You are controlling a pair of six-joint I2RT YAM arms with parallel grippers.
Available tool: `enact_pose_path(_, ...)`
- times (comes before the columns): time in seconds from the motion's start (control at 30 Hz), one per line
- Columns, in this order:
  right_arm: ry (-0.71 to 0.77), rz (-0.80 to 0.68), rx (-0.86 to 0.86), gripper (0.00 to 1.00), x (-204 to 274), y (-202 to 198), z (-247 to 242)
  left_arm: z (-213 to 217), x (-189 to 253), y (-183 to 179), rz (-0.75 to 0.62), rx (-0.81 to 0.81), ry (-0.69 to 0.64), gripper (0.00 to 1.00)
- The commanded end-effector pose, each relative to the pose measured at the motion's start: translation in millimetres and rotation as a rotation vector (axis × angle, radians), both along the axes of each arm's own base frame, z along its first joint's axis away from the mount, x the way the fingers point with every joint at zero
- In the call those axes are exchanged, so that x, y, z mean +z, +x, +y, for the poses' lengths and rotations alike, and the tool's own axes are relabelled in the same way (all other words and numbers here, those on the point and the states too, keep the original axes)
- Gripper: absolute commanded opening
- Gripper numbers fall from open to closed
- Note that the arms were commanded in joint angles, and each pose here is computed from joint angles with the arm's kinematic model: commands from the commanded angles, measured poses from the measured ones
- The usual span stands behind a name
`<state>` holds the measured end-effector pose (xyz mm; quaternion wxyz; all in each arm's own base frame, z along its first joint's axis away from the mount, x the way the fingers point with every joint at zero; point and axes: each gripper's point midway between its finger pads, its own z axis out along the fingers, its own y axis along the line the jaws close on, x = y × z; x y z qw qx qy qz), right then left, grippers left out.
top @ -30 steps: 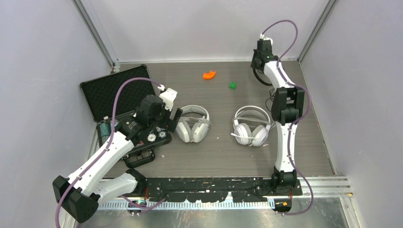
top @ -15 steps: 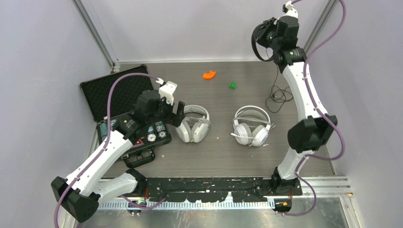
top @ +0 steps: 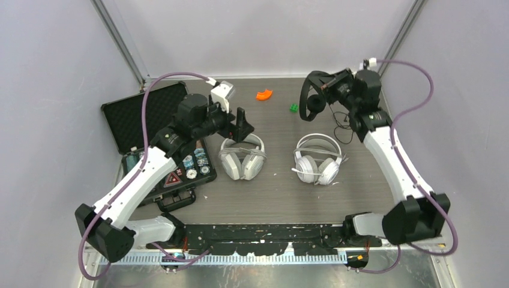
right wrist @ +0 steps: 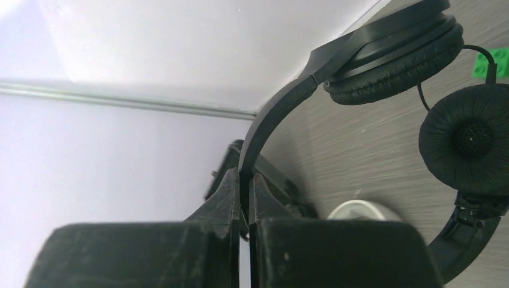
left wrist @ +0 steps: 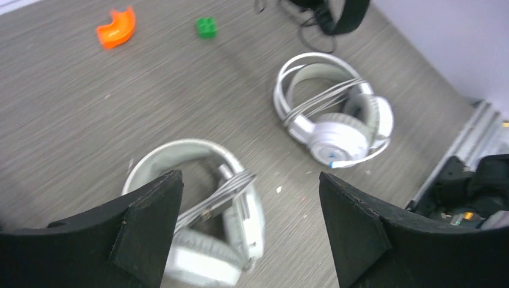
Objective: Wrap the headphones
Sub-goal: Pick up the headphones from the corner of the board.
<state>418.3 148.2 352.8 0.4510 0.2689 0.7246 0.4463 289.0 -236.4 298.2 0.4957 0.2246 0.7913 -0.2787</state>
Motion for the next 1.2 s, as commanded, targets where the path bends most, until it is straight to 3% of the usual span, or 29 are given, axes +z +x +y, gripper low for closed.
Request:
enact_pose_path(0.0,0.37,-0.197,-0.133,0.0,82.0,-26.7,-11.1,-46.1,63.3,-2.6,-0.176,-0.223,-0.216,0.87)
enact_pose_path(0.2,0.445,-0.219,-0.215,0.0,75.3,-25.3,-11.9,-80.8,84.9,35.0,-0.274,-0.239,-0.275,0.94)
enact_pose_path(0.43,0.543,-0.211,-0.285,0.0,72.4,-28.6,-18.5,-134.7,88.1,59.4,-0.348,-0.252,-0.183,0.95)
enact_pose_path(0.67,0.593,-0.186,-0.309,0.0,69.2,-30.8,-22.6,-166.3,67.4,78.8,-0.383,-0.22,-0.135,0.89)
enact_pose_path(0.93,0.639,-0.176,-0.294,0.0,67.0,-32.7,-20.7,-181.4,53.0,98.6,-0.376,-0.18,-0.128,0.75)
enact_pose_path(1.07,0.605,-0.173,-0.293,0.0,62.0,-30.9,-19.8,-185.2,51.4,94.2,-0.375,-0.214,-0.134,0.74)
enact_pose_path(1.17,0.48,-0.163,-0.258,0.0,60.8,-26.1,-12.1,-184.7,52.6,80.4,-0.397,-0.275,-0.139,0.71)
